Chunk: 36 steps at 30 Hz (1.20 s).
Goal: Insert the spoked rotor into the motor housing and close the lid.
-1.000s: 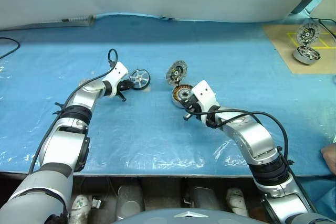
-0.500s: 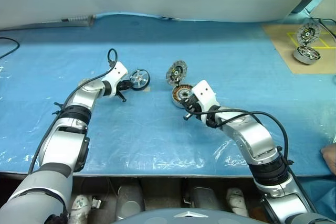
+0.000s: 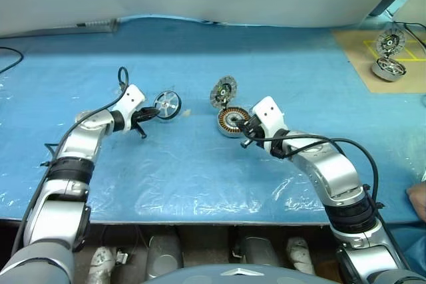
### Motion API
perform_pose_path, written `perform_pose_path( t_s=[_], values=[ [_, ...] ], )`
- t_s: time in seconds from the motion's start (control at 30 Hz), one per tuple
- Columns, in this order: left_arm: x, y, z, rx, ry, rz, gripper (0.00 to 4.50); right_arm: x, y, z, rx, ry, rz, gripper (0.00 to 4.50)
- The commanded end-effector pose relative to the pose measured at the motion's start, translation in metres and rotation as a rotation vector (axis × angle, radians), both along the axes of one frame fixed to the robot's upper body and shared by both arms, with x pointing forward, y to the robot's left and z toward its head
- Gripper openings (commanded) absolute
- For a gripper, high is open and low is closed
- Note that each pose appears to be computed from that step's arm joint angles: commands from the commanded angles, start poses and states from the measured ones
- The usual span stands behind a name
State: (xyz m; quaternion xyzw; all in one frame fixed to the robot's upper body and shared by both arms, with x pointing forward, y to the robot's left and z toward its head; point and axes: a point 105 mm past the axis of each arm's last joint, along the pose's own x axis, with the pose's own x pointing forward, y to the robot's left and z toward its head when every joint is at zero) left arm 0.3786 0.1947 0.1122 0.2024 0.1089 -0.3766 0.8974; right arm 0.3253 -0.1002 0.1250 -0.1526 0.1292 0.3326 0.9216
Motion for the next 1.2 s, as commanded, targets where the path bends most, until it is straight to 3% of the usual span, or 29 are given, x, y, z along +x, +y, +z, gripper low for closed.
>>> perform_pose_path(
  t_s=[0.03,0.37,0.63,0.9,1.07,1.2],
  values=[
    [-0.015,-0.009,0.024,-0.045,-0.072,-0.054,0.02,0.005,-0.003,0.016,-0.015,-0.061,0.029,0.0],
    [-0.057,-0.048,0.005,-0.119,-0.044,-0.093,0.02,0.017,-0.012,0.019,-0.113,-0.043,0.086,0.0],
    [-0.083,-0.103,0.019,-0.168,-0.021,-0.272,0.02,0.006,-0.019,0.006,-0.113,-0.012,0.101,0.0],
    [-0.067,-0.136,0.03,-0.123,-0.021,-0.268,0.02,-0.021,-0.023,-0.003,0.149,-0.062,0.062,0.0],
    [-0.052,-0.167,0.037,-0.069,-0.077,-0.268,0.02,-0.035,-0.028,-0.03,0.201,-0.016,-0.037,0.0],
    [-0.039,-0.183,0.04,-0.053,-0.092,-0.24,0.02,-0.039,-0.028,-0.037,0.217,-0.004,-0.069,0.0]
  ],
)
